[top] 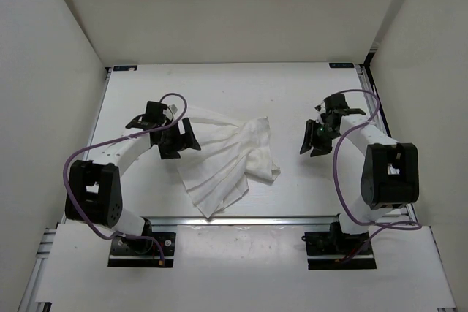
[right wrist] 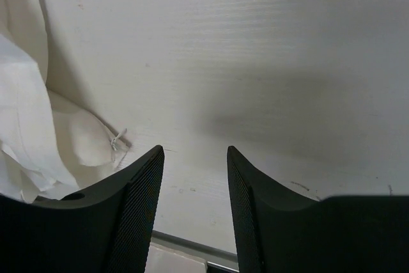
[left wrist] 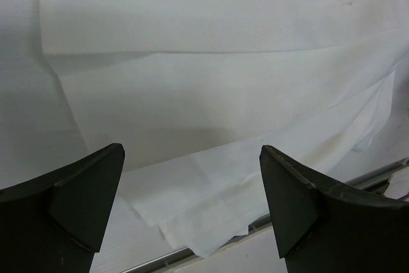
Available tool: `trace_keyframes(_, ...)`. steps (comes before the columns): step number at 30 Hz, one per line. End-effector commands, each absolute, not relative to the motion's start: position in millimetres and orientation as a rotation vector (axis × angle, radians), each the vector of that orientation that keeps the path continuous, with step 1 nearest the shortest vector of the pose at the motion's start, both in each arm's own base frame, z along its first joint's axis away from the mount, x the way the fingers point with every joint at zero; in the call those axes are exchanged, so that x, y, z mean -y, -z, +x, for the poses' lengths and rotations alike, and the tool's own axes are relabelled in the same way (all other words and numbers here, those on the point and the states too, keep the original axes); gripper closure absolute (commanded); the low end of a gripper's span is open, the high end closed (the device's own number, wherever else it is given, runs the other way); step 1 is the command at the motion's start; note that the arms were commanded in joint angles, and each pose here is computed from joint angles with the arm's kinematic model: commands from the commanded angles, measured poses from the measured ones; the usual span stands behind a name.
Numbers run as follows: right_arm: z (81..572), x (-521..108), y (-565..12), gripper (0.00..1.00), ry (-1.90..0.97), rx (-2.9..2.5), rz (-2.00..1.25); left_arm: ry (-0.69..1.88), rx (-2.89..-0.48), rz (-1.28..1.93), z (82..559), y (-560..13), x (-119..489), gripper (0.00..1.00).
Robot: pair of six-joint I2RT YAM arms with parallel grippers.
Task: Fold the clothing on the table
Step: Flatten the skirt out
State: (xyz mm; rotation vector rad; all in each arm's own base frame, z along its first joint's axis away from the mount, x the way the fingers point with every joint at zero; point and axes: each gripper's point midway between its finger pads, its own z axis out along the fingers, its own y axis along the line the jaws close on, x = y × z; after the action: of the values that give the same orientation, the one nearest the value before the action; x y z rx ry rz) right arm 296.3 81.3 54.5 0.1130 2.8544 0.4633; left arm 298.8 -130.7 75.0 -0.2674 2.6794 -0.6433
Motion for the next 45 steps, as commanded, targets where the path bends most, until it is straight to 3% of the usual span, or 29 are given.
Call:
trace_keyframes(1,298.1,-101.0,-65.2,0.5,-0.546,-2.811,0.041,0.643,-2.662,-0.216,294.8,-82.2,134.3,0.01)
trace_keyframes(10,291.6,-172.1,-47.4,0.53,-0.81,-2.889,-0.111,0.837,-2.582,-0.127,313.6,-117.3,176.4,0.01)
trace_keyframes(23,276.1,-167.9,-33.7,0.54,-0.985,-2.986,0.189,0.874,-2.577,-0.192,307.2,-110.1,167.3,0.01)
trace_keyframes(36,234.4,-189.7,-18.3,0.55,-1.091,-3.164,0.148,0.855,-2.568,-0.222,308.5,-111.4,154.6,0.02)
trace_keyframes(37,231.1,-190.2,-16.6,0.57,-1.092,-3.173,0.139,0.853,-2.578,-0.214,307.2,-109.0,155.7,0.01)
trace_keyframes(40,225.2,-190.1,-12.8,0.78,-1.107,-3.186,0.133,0.838,-2.58,-0.235,307.2,-106.6,151.7,0.01)
trace_keyframes(41,221.0,-190.7,-11.3,0.97,-1.095,-3.201,0.127,0.836,-2.582,-0.24,306.7,-104.8,150.6,0.01)
trace_keyframes(45,218.2,-185.7,-5.1,1.0,-1.042,-3.235,0.108,0.83,-2.587,-0.237,307.5,-105.9,149.7,0.01)
